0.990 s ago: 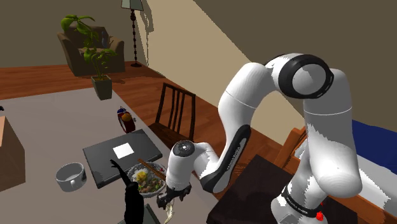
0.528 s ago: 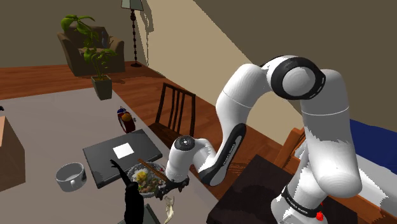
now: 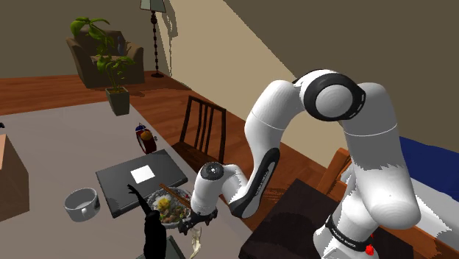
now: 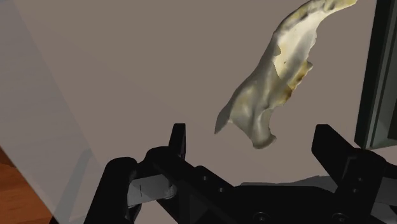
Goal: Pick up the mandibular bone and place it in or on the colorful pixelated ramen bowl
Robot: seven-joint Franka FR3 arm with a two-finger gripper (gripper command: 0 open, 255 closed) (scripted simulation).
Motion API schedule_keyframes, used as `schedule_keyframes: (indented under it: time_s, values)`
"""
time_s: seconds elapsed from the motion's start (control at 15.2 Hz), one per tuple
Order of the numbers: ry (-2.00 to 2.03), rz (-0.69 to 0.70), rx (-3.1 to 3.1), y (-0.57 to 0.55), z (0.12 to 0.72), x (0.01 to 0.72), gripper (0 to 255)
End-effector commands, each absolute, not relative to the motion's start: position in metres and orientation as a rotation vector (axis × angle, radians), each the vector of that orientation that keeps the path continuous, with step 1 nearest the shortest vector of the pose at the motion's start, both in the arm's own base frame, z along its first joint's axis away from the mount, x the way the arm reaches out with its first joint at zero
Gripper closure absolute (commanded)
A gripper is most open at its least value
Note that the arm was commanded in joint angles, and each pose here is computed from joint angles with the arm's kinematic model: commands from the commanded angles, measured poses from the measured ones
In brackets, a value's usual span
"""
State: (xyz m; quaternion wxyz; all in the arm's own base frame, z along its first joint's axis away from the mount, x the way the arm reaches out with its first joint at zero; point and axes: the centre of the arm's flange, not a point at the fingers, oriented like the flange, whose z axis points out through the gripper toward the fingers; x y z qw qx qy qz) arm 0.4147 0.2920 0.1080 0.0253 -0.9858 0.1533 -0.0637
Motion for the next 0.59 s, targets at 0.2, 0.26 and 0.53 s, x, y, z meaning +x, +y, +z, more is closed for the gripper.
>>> schedule_keyframes:
  time_s: [0.2, 0.26, 0.53]
  values:
    - [0.48, -0.197, -3.049, 0.2907, 0.1076, 0.416, 255]
    - [0.48, -0.197, -3.049, 0.2902, 0.1078, 0.416, 255]
    - [0.48, -0.197, -3.049, 0.2891, 0.1076, 0.4157, 255]
